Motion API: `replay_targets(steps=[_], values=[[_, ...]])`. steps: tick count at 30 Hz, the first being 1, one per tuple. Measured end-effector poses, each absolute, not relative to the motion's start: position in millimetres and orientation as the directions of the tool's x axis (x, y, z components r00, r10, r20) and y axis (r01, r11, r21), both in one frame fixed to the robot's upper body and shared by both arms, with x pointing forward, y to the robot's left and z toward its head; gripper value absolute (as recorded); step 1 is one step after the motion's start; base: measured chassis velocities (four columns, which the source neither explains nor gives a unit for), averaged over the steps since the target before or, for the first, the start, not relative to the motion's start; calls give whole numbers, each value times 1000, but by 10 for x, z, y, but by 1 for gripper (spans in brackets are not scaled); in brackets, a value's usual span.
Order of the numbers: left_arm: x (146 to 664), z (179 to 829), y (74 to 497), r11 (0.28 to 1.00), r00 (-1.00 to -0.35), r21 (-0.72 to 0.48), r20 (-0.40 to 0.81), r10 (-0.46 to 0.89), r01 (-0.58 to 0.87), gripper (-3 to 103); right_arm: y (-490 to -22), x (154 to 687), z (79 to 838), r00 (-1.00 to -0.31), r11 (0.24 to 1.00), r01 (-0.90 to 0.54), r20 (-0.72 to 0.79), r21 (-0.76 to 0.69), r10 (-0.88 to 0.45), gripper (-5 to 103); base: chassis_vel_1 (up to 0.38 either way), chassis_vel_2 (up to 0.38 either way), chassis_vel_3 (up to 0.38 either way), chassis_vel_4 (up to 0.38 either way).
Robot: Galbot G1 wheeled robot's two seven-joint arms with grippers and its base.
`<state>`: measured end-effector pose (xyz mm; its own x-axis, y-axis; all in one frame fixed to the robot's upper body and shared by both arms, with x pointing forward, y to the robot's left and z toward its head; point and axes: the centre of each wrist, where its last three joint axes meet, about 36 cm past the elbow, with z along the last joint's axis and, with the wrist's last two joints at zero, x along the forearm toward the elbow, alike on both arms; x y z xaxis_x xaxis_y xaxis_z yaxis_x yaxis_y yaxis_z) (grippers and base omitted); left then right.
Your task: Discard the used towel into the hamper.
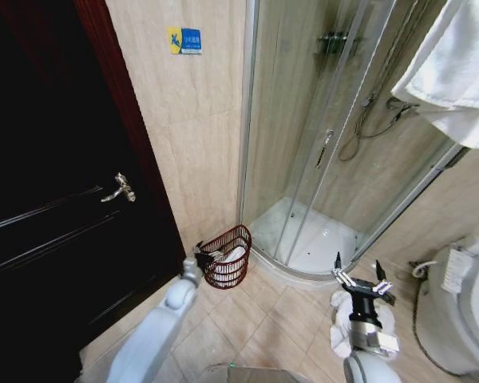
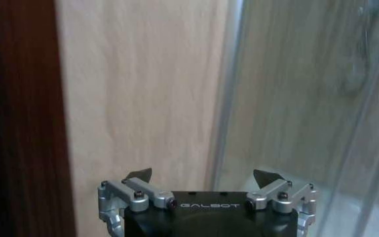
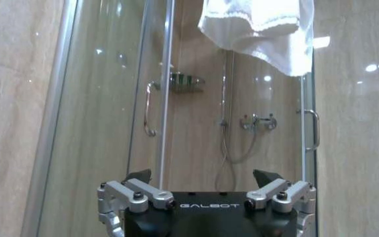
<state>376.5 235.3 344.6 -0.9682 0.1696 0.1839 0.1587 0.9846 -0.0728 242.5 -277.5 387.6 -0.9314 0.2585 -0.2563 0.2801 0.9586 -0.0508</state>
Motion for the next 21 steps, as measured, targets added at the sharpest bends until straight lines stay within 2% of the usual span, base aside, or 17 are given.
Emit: replay_targets(steps=[5,14,21], values=[[3355,3921,2389,991,-988,-59,89,123,118,100,-2747,2422,4092,-930,967,252,-285,-33,233,100,0,0,0,0],[2728,4381,2586,1000,-1000,3,13,10,10,100,-2686,2417,4443,-934,980,199,-308,-20,183,100,0,0,0,0],[2487,4584,2544,1000,-1000,10,-20,-17,-17,100,-2651,2423,4610,-937,984,177,-307,-13,164,100,0,0,0,0]])
